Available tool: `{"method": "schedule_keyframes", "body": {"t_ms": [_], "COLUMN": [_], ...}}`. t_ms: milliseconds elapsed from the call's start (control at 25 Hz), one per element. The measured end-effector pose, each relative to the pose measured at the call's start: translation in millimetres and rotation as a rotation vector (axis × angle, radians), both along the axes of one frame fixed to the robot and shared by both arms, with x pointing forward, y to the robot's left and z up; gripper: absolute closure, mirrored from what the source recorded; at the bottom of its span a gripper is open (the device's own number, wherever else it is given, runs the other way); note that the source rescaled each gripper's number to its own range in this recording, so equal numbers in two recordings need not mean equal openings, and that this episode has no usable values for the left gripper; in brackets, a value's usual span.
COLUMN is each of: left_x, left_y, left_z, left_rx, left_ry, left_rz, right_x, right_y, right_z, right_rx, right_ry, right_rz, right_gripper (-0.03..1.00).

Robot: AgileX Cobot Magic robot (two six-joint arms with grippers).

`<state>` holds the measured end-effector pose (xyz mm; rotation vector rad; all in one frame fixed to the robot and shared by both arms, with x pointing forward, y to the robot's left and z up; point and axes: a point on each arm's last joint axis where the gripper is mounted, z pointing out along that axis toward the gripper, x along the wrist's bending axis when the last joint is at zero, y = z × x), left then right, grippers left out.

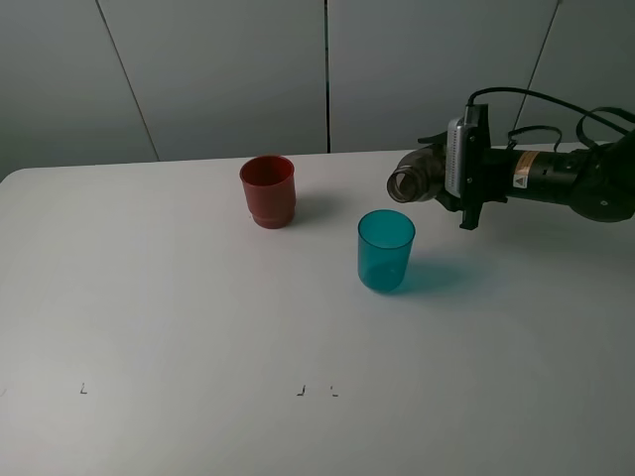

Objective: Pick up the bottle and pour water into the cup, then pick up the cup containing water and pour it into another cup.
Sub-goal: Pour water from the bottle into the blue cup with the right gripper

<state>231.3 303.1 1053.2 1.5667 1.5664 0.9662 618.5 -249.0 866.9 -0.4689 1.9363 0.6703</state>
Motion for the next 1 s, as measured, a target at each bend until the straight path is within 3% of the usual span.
{"method": "schedule_keyframes", "body": {"t_ms": [1000], "left_x": [0.0], "left_y": [0.0], "left_z": [0.0], "left_rx": [0.0], "left_ry": [0.0], "left_rz": [0.0], "right_x": [0.7], "right_y": [0.5], "right_z": [6.8], "right_rx": [-0.066], "right_ry": [-0.088], "right_rz": [0.029], "right_gripper": [0.95]}}
